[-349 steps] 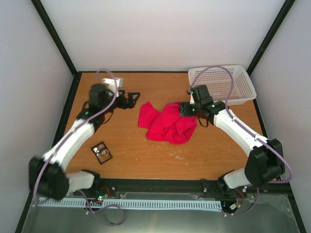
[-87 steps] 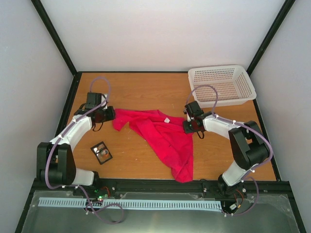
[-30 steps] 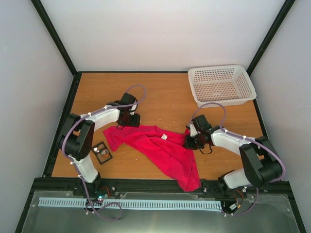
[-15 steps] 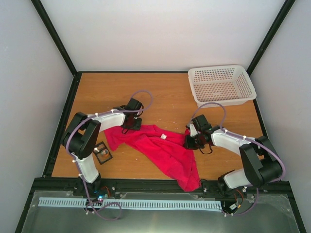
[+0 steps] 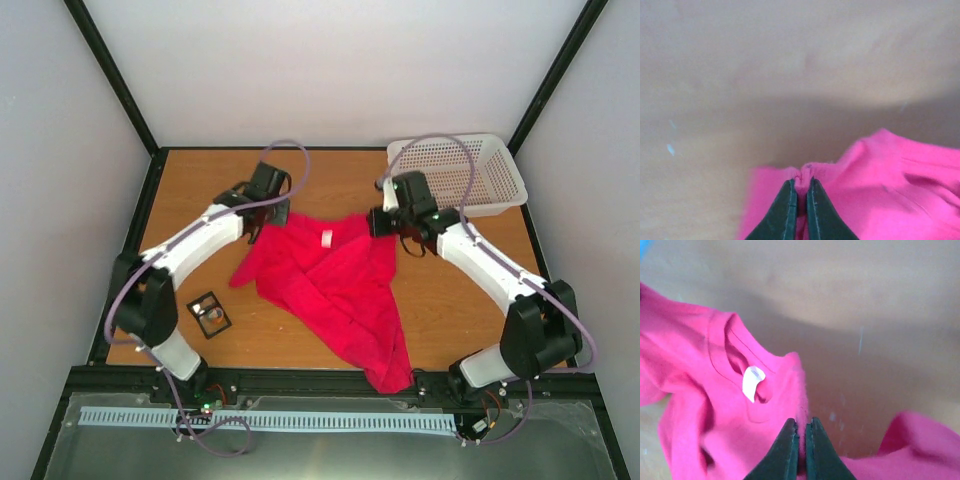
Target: Pin the brooch onto the clothing
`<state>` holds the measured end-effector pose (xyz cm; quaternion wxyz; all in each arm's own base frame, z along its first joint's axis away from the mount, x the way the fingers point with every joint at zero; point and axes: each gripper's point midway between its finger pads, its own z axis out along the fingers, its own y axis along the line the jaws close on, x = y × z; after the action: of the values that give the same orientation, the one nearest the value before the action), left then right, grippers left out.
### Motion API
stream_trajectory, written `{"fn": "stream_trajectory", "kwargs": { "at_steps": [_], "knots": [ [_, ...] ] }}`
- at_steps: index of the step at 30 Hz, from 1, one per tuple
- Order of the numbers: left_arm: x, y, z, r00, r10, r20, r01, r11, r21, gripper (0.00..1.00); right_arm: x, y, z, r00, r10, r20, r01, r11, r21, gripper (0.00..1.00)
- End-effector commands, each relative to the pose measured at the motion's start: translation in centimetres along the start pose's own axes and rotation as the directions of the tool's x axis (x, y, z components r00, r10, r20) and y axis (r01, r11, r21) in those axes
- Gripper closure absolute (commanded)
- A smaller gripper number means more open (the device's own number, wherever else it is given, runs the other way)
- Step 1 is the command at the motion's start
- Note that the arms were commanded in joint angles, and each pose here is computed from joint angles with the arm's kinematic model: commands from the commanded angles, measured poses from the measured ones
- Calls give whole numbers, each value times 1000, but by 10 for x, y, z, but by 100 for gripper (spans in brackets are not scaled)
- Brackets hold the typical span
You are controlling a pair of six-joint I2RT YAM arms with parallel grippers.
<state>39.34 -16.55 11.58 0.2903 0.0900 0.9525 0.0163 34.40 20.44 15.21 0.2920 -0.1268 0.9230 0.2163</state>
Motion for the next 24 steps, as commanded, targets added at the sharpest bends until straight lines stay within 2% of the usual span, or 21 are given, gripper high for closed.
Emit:
{"fn": "stream_trajectory", "kwargs": {
  "at_steps": [1,3,6,9,12,15,19,24],
  "knots": [
    [-106,24,-131,922,0,388,7,1000,-18,99,-85,11,-65,957,-160,243,135,984,115,97],
    [-131,31,-186,851,-5,525,4,1000,2,99,-115,27,-105,909,-228,349,195,973,126,97],
    [-153,38,-267,715,2,699,-47,998,44,99,-148,55,-174,801,-307,513,279,951,133,97],
    [-158,44,-355,541,-15,841,-110,990,88,99,-163,86,-249,668,-371,645,370,918,146,97],
    [-143,44,-449,331,-55,942,-235,962,139,99,-161,116,-321,528,-406,746,459,876,151,97],
    [-112,37,-528,158,-128,979,-392,902,181,99,-137,152,-383,390,-393,833,586,804,105,97],
    [-71,41,-609,0,-232,973,-517,833,198,99,-106,179,-445,278,-322,905,670,740,58,97],
    [-32,46,-669,-117,-313,943,-615,768,179,99,-85,197,-496,195,-271,943,723,689,49,97]
  ]
}}
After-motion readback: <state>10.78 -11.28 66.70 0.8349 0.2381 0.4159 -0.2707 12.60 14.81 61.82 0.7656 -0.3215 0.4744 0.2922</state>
